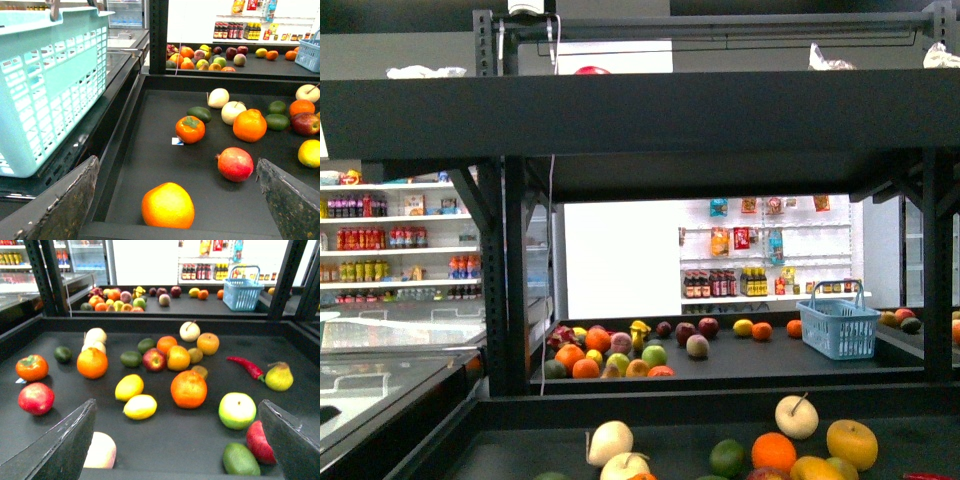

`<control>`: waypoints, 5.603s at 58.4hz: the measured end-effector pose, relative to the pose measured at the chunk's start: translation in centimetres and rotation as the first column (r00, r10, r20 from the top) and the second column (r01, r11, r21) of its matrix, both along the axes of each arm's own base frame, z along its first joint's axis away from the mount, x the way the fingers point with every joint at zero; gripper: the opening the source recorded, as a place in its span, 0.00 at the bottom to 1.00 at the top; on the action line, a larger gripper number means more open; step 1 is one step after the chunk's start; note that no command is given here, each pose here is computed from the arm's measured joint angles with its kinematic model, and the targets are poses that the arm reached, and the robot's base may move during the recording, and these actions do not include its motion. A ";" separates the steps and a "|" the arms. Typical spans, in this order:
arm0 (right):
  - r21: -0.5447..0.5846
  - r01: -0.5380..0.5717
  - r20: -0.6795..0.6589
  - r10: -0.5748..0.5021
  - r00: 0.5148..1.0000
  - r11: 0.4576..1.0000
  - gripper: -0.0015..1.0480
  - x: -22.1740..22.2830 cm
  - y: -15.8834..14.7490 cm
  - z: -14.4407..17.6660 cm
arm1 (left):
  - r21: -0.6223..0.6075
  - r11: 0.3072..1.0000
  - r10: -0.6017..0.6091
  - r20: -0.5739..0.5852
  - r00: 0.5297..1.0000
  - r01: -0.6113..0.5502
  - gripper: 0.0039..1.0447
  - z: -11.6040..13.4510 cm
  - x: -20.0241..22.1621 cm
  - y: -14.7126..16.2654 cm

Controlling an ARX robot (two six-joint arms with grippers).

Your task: Pick lemon from shelf

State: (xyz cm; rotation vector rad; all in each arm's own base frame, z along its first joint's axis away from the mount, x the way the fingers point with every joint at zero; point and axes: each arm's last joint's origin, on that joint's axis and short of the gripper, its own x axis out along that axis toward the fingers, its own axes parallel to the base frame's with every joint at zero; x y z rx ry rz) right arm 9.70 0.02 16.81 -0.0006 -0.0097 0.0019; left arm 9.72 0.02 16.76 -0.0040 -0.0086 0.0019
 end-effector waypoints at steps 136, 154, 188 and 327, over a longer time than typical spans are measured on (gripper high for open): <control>0.000 0.000 0.000 0.000 1.000 1.000 0.93 0.0 0.0 0.0 | -0.956 0.253 -0.068 -0.174 0.982 -0.152 0.92 9.5 27.2 21.5; 0.000 0.000 0.000 0.000 1.000 1.000 0.93 0.0 0.0 0.0 | -0.955 0.247 -0.049 -0.178 0.983 -0.161 0.92 9.5 29.0 22.1; 0.000 0.000 0.000 0.000 1.000 1.000 0.93 0.0 0.0 0.0 | -0.958 0.203 -0.005 -0.206 0.979 -0.201 0.17 8.7 29.3 23.0; 0.000 0.000 0.000 0.000 1.000 1.000 0.93 0.0 0.0 0.0 | -0.934 0.292 -0.768 -0.100 0.633 0.207 0.09 10.8 28.6 -14.6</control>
